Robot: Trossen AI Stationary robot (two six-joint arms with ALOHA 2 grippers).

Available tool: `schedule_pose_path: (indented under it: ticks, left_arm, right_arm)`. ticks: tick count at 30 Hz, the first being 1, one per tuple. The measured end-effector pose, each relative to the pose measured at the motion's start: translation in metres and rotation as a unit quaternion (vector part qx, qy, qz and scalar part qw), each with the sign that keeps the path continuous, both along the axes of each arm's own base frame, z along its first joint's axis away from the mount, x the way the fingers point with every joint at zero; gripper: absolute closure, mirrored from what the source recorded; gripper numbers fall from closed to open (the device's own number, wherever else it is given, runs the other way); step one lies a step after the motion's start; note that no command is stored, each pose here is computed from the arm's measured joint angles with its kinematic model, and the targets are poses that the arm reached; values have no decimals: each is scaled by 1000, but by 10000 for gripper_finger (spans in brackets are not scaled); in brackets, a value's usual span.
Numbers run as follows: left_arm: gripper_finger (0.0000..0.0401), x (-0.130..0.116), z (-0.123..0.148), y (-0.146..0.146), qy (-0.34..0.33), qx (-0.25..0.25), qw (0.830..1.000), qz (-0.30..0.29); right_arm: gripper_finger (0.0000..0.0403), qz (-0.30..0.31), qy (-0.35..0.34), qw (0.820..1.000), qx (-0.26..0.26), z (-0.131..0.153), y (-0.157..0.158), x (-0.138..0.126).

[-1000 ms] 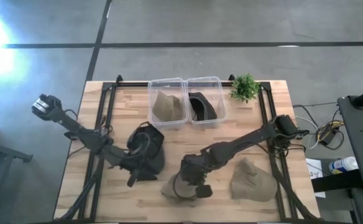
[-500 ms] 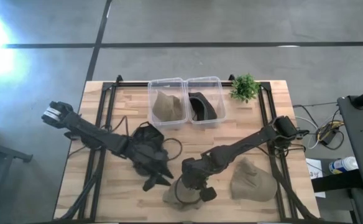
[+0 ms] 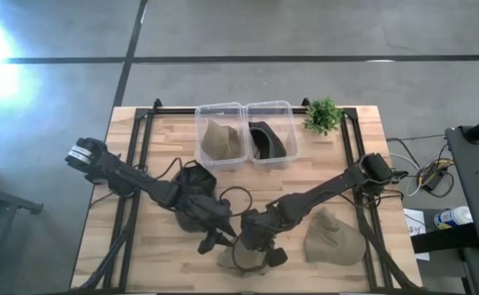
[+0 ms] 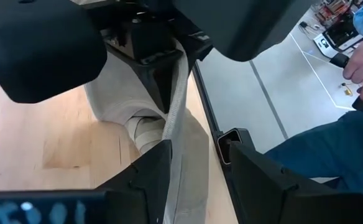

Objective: Pick & Place hat
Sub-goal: Put the left brown cap into the left transparent bin

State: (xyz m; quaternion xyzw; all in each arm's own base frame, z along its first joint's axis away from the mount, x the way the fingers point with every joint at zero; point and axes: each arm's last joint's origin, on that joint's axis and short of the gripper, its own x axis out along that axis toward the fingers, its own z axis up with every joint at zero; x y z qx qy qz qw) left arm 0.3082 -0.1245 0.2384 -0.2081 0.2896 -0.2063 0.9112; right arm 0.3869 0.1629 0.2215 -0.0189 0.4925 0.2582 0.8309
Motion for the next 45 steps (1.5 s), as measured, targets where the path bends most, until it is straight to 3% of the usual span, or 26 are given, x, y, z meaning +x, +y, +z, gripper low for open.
schedule_pose_path:
  ticks: [7,16,28,32,38,45]
  left_arm:
    - [234,2,-2,2,1,7,1000,14]
    - [234,4,-1,12,-19,52,998,43]
    - [236,6,-9,6,20,-2,1000,20]
    - [270,6,-10,6,24,-4,999,21]
    - [383,6,-9,6,15,1,1000,11]
    - [393,1,-12,7,43,20,999,18]
  right_arm:
    - [380,-5,3,1000,1,0,0,0]
    - [381,-12,-9,1000,-1,2,-2,3]
    - [381,-27,-13,999,-18,1,-6,4]
    - [379,-39,-9,999,-15,1,-8,5]
    - [355,-69,3,998,0,2,-7,4]
    - [285,-88,-21,996,-8,32,-14,-9]
